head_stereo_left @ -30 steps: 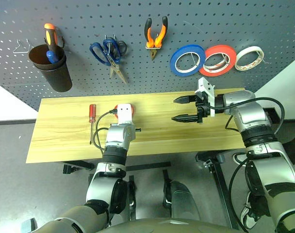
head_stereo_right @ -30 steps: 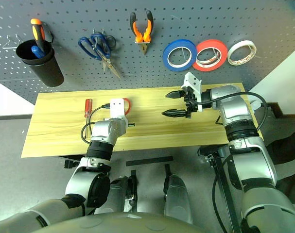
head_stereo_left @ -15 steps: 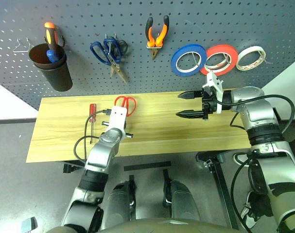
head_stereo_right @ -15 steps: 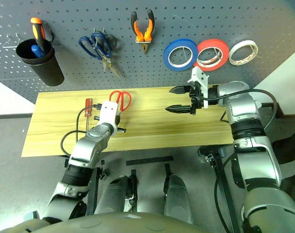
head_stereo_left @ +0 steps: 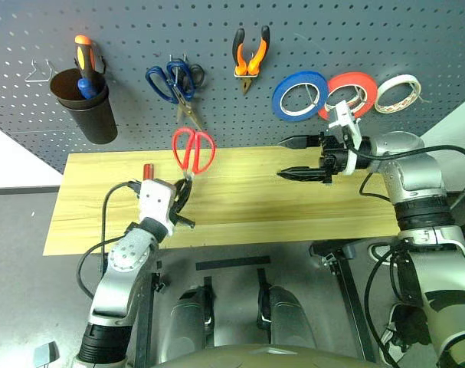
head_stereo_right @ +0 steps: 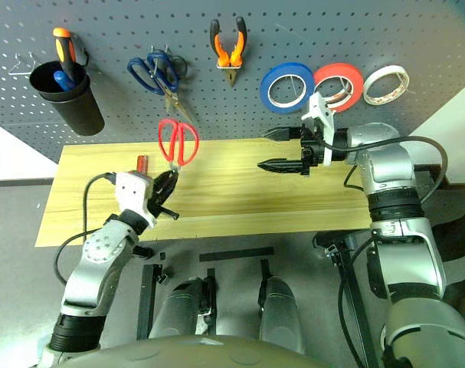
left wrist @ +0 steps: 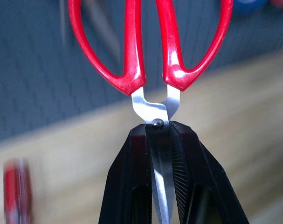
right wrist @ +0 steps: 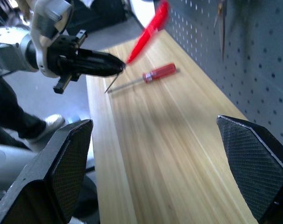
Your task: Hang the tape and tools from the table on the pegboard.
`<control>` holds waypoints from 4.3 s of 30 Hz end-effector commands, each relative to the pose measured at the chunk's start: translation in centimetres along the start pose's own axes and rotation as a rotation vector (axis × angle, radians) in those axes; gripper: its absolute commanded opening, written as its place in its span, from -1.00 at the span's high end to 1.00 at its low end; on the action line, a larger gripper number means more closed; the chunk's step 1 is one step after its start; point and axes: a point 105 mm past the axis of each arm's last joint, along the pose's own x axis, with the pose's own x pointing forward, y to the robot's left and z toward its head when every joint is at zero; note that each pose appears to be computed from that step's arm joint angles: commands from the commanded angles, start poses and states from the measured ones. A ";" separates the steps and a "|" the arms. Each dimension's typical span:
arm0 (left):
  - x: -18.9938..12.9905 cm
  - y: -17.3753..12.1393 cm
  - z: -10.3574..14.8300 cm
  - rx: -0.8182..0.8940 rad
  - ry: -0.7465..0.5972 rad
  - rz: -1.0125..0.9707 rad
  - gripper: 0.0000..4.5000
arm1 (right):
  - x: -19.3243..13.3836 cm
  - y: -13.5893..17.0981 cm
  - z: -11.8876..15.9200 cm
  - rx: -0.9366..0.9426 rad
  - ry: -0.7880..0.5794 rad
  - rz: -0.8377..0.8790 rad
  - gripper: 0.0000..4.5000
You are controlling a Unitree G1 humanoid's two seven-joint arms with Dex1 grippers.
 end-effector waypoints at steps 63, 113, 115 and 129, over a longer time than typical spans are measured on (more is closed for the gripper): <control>8.6 2.3 1.5 0.127 -0.141 0.128 0.89 | -1.6 -0.4 4.2 -0.159 -0.042 -0.114 -1.00; 9.7 4.0 0.7 0.130 -0.099 0.263 0.41 | -0.8 -0.2 6.3 -0.154 -0.151 -0.082 -1.00; 9.6 4.0 0.8 0.132 -0.103 0.256 0.12 | -0.9 -0.3 6.6 -0.156 -0.164 -0.090 -1.00; 4.9 6.0 2.8 0.181 -0.151 0.266 -0.89 | -1.4 -0.3 7.2 -0.107 -0.233 -0.090 -1.00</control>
